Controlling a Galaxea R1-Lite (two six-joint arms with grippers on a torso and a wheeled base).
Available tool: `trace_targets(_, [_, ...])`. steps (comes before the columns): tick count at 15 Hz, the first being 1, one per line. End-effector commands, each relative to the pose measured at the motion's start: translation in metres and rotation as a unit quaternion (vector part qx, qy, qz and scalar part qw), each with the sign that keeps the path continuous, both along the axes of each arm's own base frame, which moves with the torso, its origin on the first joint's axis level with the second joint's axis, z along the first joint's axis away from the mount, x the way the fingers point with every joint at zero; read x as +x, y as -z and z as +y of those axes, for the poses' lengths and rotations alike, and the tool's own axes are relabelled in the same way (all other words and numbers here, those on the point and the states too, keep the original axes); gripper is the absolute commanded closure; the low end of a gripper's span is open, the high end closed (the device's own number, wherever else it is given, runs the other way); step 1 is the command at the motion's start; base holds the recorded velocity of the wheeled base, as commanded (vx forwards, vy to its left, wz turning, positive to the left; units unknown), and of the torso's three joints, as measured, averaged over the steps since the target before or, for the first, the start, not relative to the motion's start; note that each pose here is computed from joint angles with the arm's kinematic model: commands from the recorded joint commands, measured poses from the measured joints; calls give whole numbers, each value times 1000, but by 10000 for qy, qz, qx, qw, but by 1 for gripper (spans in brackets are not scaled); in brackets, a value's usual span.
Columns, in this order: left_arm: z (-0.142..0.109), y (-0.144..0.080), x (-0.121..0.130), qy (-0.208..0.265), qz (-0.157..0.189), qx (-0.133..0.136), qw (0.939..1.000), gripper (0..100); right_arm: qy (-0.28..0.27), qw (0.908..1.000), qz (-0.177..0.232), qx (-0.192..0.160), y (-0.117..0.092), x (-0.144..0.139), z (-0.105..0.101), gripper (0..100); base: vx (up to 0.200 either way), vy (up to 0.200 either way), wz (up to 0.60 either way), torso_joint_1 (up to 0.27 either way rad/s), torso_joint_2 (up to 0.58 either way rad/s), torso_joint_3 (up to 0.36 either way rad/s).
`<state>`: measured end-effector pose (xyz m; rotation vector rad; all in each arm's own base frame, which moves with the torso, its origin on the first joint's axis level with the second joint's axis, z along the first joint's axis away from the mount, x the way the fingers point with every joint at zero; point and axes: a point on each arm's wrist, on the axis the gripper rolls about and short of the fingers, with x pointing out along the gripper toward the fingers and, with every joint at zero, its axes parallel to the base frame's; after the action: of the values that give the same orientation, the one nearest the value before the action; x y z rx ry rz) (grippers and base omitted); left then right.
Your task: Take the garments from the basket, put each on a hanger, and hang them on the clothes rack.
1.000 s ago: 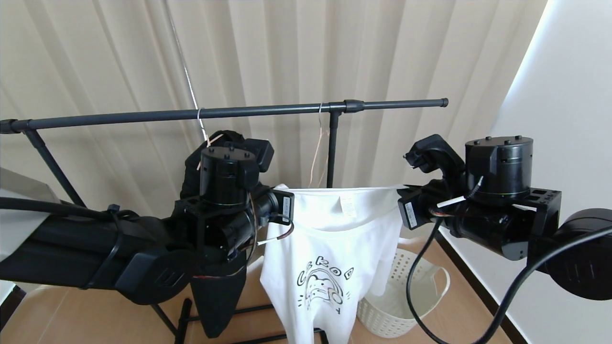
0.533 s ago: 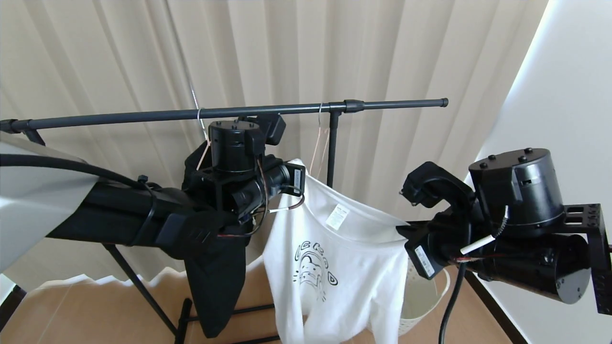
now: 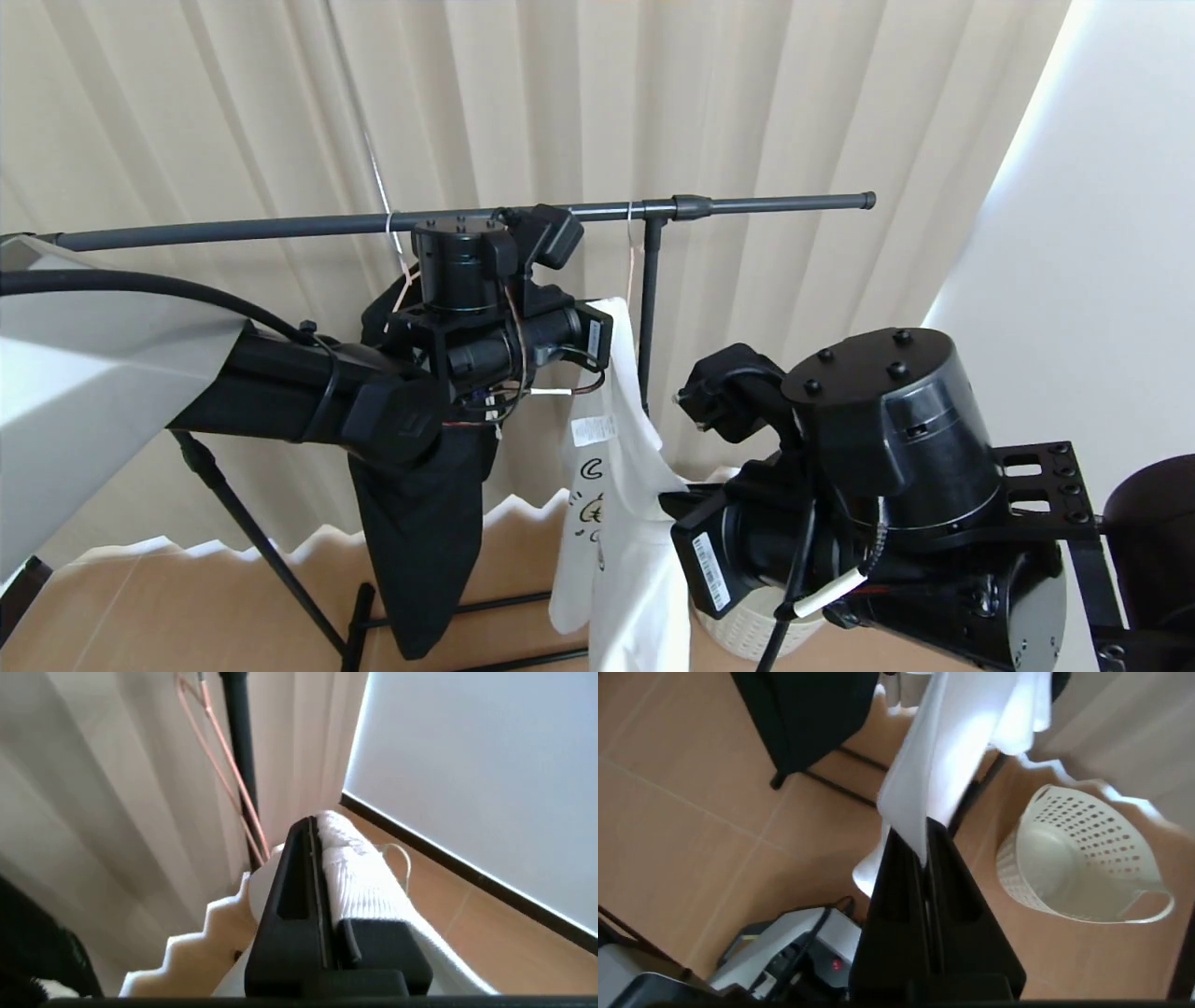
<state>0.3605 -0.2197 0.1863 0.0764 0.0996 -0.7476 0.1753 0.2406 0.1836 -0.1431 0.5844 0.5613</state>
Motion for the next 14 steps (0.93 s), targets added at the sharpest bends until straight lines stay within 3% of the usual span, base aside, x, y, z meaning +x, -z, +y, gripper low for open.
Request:
trace_targets(1, [-1, 2, 5, 23, 8, -16, 10000, 100, -25, 10000, -2, 31, -1, 1, 7, 100, 0, 0, 0, 0, 0, 0])
trace_targets(5, [8, 2, 9, -125, 47, -14, 9999, 100, 215, 9997, -24, -111, -3, 10, -10, 100, 0, 0, 0, 0, 0, 0])
trace_targets(8, [19, 0, 8, -815, 95, 126, 9966, 100, 680, 9969, -121, -388, -3, 35, -35, 100, 0, 0, 0, 0, 0, 0])
trace_targets(9, [26, 0, 0, -1211, 203, 285, 9920, 100, 1029, 9930, -246, -518, -3, 52, -46, 100, 0, 0, 0, 0, 0, 0])
trace_targets(11, [35, -2, -12, -1477, 349, 443, 9874, 100, 1389, 9881, -413, -508, -3, 69, -49, 100, 0, 0, 0, 0, 0, 0])
trace_targets(14, [50, 2, -40, -1940, 932, 1061, 9708, 100, 1864, 9793, -693, -384, -4, 102, -47, 100, 0, 0, 0, 0, 0, 0])
